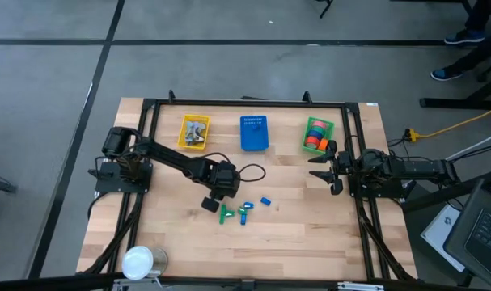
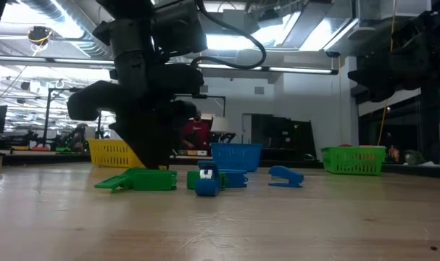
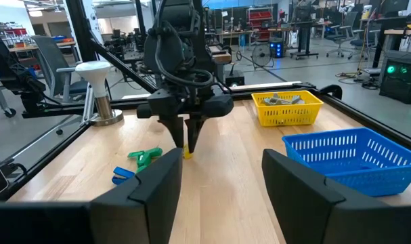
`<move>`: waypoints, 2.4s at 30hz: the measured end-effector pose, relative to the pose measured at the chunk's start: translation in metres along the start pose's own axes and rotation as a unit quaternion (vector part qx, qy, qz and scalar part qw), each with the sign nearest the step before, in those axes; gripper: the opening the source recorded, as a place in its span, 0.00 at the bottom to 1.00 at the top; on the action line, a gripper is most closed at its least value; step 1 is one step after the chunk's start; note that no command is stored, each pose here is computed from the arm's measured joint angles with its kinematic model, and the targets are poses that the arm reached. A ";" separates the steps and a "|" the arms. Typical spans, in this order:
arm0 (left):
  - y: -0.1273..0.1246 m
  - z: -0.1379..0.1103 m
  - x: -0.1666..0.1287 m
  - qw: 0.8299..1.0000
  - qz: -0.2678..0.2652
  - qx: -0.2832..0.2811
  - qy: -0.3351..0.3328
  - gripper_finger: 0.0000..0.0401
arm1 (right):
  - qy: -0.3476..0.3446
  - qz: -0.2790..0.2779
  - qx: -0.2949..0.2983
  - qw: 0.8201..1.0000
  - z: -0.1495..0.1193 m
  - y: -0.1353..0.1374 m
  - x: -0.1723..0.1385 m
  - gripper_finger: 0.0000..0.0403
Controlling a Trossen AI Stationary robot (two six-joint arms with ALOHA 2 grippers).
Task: Pick and place Stapler, Stapler remover, tape
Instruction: Put the yellow stapler into the blue basket
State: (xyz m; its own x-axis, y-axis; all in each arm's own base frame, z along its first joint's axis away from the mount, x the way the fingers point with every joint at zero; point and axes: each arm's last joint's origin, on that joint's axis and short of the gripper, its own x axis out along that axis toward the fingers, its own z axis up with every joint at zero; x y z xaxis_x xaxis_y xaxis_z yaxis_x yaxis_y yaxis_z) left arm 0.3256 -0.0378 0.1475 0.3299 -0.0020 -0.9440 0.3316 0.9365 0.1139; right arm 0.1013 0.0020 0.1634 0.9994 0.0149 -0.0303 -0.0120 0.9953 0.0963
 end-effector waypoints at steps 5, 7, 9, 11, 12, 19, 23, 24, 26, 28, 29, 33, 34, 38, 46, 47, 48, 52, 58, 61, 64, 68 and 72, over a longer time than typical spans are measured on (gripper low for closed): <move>0.003 0.000 0.003 1.000 -0.001 -0.017 0.006 0.14 | 0.000 0.000 0.000 1.000 0.000 0.000 0.000 0.52; 0.003 -0.001 0.006 1.000 -0.001 -0.018 0.012 0.12 | 0.000 0.000 0.000 1.000 0.000 0.000 0.000 0.52; 0.003 -0.001 0.008 1.000 0.002 -0.018 0.014 0.12 | 0.000 0.000 0.000 1.000 0.000 0.000 0.000 0.52; 0.004 0.001 0.007 1.000 0.009 -0.018 0.010 0.12 | 0.000 0.000 0.000 1.000 0.000 0.000 0.000 0.52; 0.005 0.002 0.005 1.000 0.017 -0.018 0.008 0.12 | 0.000 0.000 0.000 1.000 0.000 0.000 0.000 0.52; 0.021 0.019 -0.019 0.998 0.064 -0.007 -0.027 0.12 | 0.000 0.000 0.000 1.000 0.000 0.000 0.000 0.52; 0.037 0.027 -0.030 0.996 0.071 -0.021 -0.048 0.12 | 0.000 0.000 0.000 1.000 0.000 0.000 0.000 0.52; 0.041 0.031 -0.034 0.995 0.074 -0.020 -0.060 0.12 | 0.000 0.000 0.000 1.000 0.000 0.000 0.000 0.52; 0.048 0.036 -0.041 0.994 0.082 -0.015 -0.073 0.12 | 0.000 0.000 0.000 1.000 0.000 0.000 0.000 0.52; 0.056 0.040 -0.046 0.992 0.092 -0.008 -0.085 0.12 | 0.000 0.000 0.000 1.000 0.000 0.000 0.000 0.52; 0.060 0.043 -0.048 0.990 0.098 -0.005 -0.097 0.12 | 0.000 0.000 0.000 1.000 0.000 0.000 0.000 0.52; 0.078 0.050 -0.058 0.983 0.127 0.001 -0.132 0.12 | 0.000 0.000 0.000 1.000 0.000 0.000 0.000 0.52; 0.083 0.051 -0.061 0.982 0.133 0.002 -0.137 0.12 | 0.000 0.000 0.000 1.000 0.000 0.000 0.000 0.52; 0.102 0.051 -0.067 0.974 0.159 -0.005 -0.162 0.12 | 0.000 0.000 0.000 1.000 0.000 0.000 0.000 0.52; 0.146 0.041 -0.074 0.953 0.213 -0.051 -0.212 0.12 | 0.000 0.000 0.000 1.000 0.000 0.000 0.000 0.52; 0.151 0.039 -0.075 0.951 0.215 -0.055 -0.216 0.12 | 0.000 0.000 0.000 1.000 0.000 0.000 0.000 0.52; 0.156 0.038 -0.076 0.948 0.218 -0.059 -0.224 0.12 | 0.000 0.000 0.000 1.000 0.000 0.000 0.000 0.52; 0.172 0.031 -0.081 0.939 0.227 -0.072 -0.248 0.12 | 0.000 0.000 0.000 1.000 0.000 0.000 0.000 0.52; 0.191 0.024 -0.082 0.928 0.246 -0.088 -0.266 0.12 | 0.000 0.000 0.000 1.000 0.000 0.000 0.000 0.52; 0.199 0.019 -0.081 0.923 0.254 -0.101 -0.269 0.12 | 0.000 0.000 0.000 1.000 0.000 0.000 0.000 0.52; 0.207 0.013 -0.075 0.923 0.252 -0.123 -0.263 0.12 | 0.000 0.000 0.000 1.000 0.000 0.000 0.000 0.52; 0.214 0.006 -0.058 0.926 0.238 -0.159 -0.246 0.12 | 0.000 0.000 0.000 1.000 0.000 0.000 0.000 0.52; 0.221 0.000 -0.036 0.929 0.233 -0.176 -0.226 0.12 | 0.000 0.000 0.000 1.000 0.000 0.000 0.000 0.52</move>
State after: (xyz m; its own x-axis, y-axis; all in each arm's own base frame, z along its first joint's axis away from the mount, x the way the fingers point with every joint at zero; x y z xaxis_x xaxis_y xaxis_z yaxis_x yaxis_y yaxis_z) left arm 0.3870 0.1694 0.2062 0.7290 0.3602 -0.5821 -0.2241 0.9291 0.2943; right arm 0.1013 0.0020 0.1634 0.9994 0.0147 -0.0303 -0.0118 0.9953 0.0961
